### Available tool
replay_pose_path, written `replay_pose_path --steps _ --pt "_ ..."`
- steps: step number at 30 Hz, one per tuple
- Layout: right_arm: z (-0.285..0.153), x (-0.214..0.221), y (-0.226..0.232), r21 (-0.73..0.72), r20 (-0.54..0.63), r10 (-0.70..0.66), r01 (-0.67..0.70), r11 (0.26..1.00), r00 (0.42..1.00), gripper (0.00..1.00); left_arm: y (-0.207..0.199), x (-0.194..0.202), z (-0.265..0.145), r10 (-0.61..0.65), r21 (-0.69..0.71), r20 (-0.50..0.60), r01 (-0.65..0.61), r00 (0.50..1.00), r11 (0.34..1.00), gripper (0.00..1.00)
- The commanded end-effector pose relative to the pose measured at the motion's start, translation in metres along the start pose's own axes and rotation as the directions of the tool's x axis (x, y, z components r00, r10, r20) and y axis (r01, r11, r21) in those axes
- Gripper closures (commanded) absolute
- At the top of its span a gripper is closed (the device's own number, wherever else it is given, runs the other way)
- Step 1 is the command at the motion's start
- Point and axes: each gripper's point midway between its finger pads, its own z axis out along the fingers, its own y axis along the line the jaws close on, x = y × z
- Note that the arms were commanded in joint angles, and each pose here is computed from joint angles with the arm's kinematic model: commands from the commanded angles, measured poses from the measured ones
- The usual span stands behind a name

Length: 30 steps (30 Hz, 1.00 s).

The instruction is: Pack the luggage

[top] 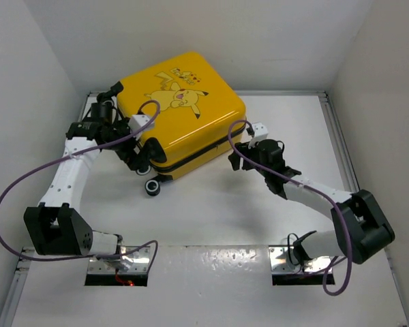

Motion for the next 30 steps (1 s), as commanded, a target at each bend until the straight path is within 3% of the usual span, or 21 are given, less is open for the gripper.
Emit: replay_pose_path --steps 1,13,27,30 --pt "0.008 0.014 -0.012 0.001 -0.06 -0.041 0.041 0.999 0.997 0.31 0.014 -0.023 0.004 0.01 -0.127 0.042 -0.005 0.999 0.992 0.0" --pt "0.037 0.009 0.027 -0.171 0.081 -0.17 0.182 0.968 0.982 0.26 0.03 -0.03 0.002 -0.041 -0.191 0.071 0.054 0.997 0.98 0.0" --pt "0.086 -0.028 0.043 -0.146 0.206 -0.154 0.186 0.972 0.966 0.42 0.043 -0.025 0.0 -0.087 -0.21 0.095 0.105 0.992 0.972 0.0" --pt "0.093 -0.035 0.046 -0.134 0.226 -0.158 0.191 0.972 0.961 0.5 0.046 -0.021 0.0 -0.094 -0.217 0.096 0.113 0.991 0.97 0.0"
